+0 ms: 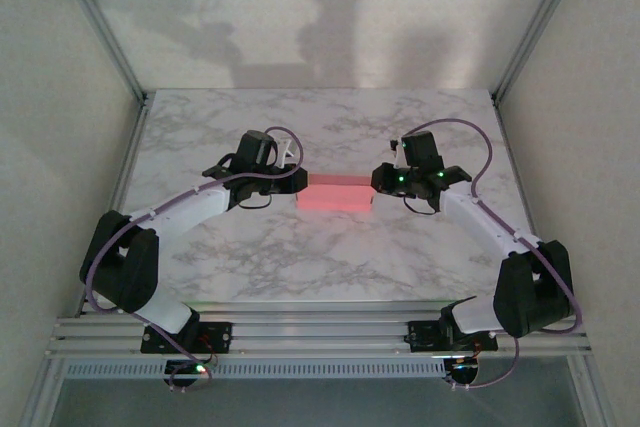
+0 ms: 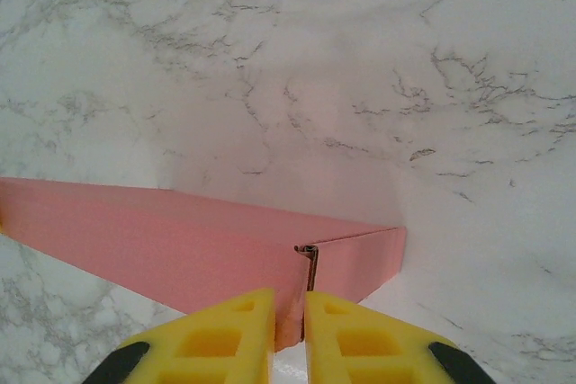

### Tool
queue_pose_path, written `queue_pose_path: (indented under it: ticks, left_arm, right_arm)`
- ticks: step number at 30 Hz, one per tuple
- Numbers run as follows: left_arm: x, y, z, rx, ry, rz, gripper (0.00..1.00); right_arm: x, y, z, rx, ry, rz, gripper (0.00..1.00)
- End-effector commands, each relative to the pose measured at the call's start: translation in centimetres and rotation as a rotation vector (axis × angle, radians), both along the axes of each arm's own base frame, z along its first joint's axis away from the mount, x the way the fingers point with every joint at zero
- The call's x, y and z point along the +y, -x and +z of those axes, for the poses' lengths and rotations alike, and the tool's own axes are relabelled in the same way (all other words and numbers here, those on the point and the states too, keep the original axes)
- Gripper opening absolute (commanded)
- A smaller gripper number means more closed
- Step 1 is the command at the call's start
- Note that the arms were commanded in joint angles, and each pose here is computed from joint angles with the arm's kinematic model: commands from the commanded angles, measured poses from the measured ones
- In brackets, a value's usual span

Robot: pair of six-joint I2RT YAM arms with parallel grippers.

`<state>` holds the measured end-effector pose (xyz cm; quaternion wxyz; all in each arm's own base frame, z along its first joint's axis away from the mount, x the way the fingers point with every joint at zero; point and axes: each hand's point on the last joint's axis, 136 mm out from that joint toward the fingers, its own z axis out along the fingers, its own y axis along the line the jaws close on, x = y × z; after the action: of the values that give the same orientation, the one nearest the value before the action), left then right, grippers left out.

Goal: Fold the paper box

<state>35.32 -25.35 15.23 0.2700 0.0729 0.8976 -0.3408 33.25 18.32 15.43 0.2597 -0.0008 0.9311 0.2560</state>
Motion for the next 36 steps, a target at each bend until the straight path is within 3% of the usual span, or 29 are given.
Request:
queue_pose_path:
  ticks: [1,36]
  left_arm:
    - [0.3,1.1,-1.2,0.052,-0.021,-0.006,0.19]
    - [0.4,1.3,-1.6,0.060,-0.027,-0.003,0.19]
  right_arm:
    - [0.5,-0.1,0.2,0.002,0.011,0.023,0.16]
    - [-1.6,1.2,-2.4,0.049,0.135,-0.004,0.06]
